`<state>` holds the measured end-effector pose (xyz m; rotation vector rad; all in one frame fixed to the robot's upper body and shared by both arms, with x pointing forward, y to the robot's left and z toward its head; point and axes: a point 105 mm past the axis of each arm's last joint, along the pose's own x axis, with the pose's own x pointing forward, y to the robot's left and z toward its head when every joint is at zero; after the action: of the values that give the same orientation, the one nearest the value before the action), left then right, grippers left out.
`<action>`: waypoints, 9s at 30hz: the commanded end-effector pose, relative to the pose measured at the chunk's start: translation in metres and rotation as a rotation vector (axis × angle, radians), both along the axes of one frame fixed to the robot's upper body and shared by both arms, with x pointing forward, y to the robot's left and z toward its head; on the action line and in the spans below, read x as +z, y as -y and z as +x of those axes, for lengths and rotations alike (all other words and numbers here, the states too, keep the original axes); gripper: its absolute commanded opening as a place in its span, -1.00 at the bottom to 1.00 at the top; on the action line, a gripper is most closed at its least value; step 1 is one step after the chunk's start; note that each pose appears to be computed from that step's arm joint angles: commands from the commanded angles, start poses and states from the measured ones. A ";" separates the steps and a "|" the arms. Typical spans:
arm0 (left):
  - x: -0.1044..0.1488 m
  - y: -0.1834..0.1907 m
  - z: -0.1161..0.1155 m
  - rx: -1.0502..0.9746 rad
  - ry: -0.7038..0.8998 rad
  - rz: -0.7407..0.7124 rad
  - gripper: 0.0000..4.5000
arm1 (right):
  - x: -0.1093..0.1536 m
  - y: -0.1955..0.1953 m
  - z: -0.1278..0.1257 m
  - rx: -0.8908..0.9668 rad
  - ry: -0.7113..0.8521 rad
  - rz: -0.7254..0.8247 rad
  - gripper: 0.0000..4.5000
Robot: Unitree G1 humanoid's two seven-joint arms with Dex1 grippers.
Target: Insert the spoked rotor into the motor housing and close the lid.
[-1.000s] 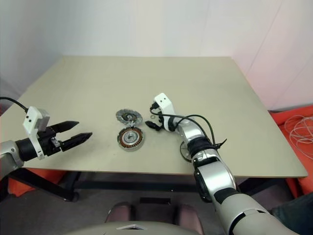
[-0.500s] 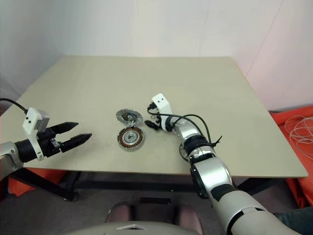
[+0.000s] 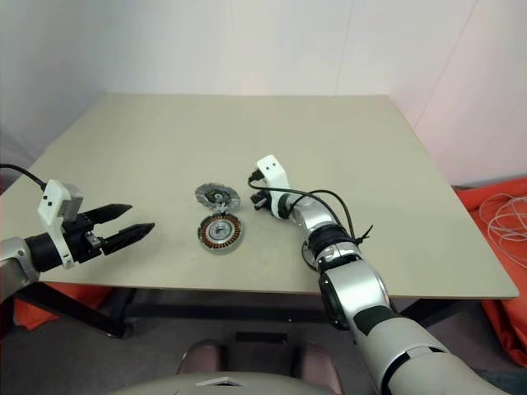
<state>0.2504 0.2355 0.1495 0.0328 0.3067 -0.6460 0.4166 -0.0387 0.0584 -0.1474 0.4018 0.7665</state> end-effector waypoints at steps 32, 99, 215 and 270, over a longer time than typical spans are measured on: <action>0.001 0.002 -0.021 -0.154 0.125 -0.014 1.00 | 0.079 0.015 -0.105 0.647 -0.041 -0.020 -0.73; -0.015 0.005 -0.034 -0.235 0.058 0.003 1.00 | 0.026 -0.073 -0.088 0.547 -0.102 -0.006 -0.73; -0.017 0.006 -0.026 -0.229 0.082 0.025 1.00 | -0.009 -0.053 -0.092 0.563 -0.117 -0.134 -0.99; -0.015 0.005 -0.024 -0.219 0.094 0.027 1.00 | 0.006 -0.063 -0.090 0.567 -0.118 0.043 -0.99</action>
<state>0.2251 0.2308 0.1240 0.0962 0.2644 -0.8558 0.3268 0.0218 0.0590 -0.1226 0.4939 1.3218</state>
